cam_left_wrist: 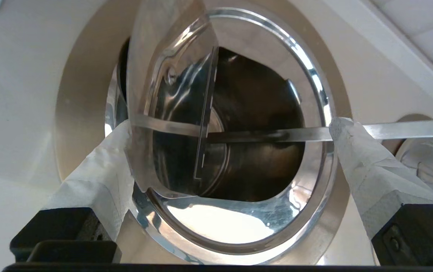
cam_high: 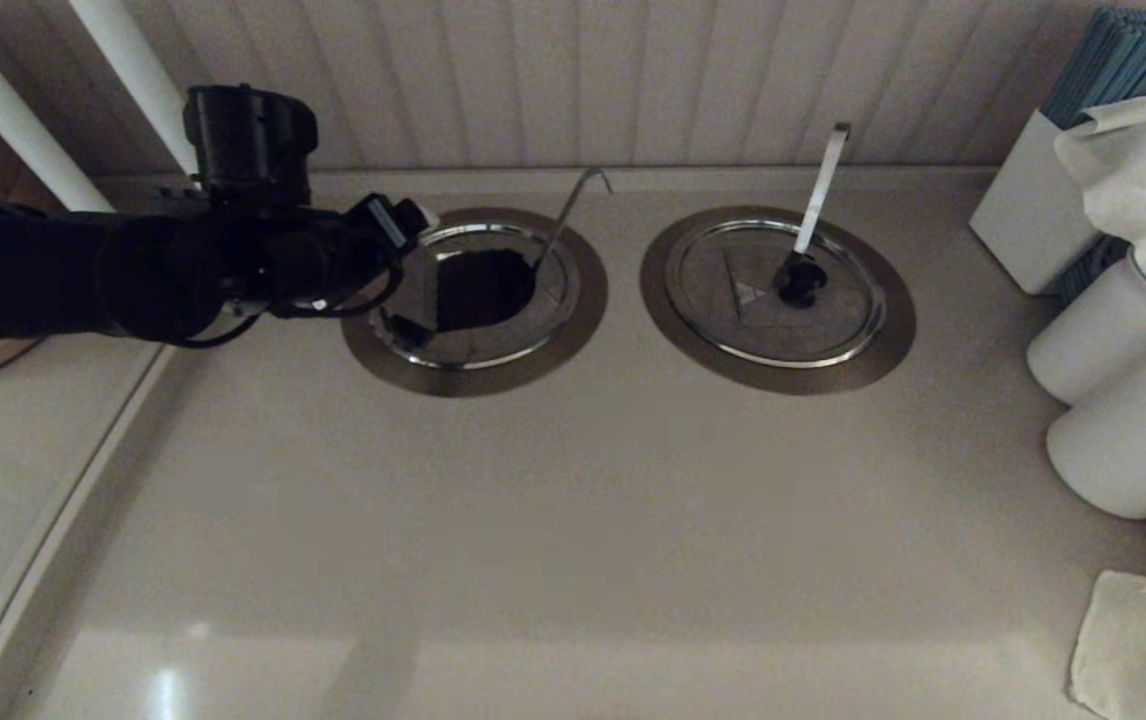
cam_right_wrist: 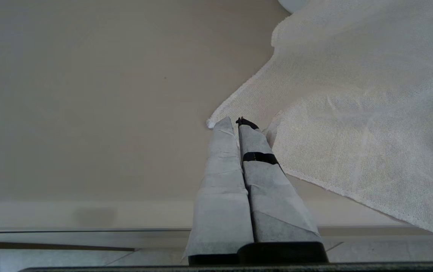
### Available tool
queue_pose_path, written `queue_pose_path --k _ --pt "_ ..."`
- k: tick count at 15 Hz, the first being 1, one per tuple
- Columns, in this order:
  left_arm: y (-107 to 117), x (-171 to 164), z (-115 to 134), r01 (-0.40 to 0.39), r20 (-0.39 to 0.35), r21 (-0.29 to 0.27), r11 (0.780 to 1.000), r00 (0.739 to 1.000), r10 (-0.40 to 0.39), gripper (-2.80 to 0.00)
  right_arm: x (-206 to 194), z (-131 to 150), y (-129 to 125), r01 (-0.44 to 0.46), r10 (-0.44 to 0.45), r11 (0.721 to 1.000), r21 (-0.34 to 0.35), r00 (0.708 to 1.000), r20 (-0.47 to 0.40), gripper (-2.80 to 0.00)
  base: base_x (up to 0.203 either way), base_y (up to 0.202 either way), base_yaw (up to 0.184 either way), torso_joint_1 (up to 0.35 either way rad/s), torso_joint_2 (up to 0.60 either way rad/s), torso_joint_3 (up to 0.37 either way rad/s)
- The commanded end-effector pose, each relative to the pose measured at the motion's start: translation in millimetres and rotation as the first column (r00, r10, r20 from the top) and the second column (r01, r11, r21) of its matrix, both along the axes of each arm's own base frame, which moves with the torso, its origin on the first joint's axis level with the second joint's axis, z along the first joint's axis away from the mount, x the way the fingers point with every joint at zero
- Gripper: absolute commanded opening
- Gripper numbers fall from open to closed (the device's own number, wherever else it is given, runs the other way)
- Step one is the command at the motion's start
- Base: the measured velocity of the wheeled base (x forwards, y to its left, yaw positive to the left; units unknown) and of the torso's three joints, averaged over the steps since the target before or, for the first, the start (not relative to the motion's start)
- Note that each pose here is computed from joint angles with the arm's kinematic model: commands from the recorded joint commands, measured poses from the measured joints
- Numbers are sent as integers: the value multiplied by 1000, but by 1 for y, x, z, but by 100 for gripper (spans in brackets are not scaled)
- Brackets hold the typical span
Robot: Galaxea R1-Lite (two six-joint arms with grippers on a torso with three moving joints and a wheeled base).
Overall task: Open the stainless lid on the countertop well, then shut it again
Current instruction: Close the lid
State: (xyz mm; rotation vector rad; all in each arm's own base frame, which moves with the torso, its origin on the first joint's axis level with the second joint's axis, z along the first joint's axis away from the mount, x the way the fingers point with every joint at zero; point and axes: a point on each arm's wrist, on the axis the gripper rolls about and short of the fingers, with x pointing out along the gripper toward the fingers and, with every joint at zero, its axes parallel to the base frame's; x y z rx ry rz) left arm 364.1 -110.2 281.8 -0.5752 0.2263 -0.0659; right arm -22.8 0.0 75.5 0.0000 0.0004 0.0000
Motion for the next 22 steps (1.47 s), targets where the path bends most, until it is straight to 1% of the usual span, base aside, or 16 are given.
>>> queue_pose_path --k 1,5,11,15,18,19,22 --pt "-3 1 -3 3 -7 -1 1000 1000 -3 0 0 0 0 0 0 1000 0 1000 -1 -280 0 0 0 0 0 0" --pt "-10 -5 0 25 1 -5 1000 1000 -25 0 0 0 0 0 0 1000 0 1000 -1 -280 0 0 0 0 0 0" --pt "-10 -13 11 31 29 -14 999 999 -31 0 0 0 0 0 0 1000 0 1000 -1 -280 0 0 0 0 0 0" --pt "-17 -16 9 51 24 -12 999 998 -51 0 0 0 0 0 0 1000 0 1000 -1 -280 0 0 0 0 0 0" --pt "-19 -12 5 57 59 -20 998 997 -56 0 0 0 0 0 0 1000 0 1000 -1 -280 0 0 0 0 0 0" --pt "-21 -12 4 63 94 -28 998 994 -60 0 0 0 0 0 0 1000 0 1000 -1 -280 0 0 0 0 0 0" --pt "-28 -15 5 83 100 -28 996 992 -79 0 0 0 0 -1 1 1000 0 1000 -1 -280 0 0 0 0 0 0"
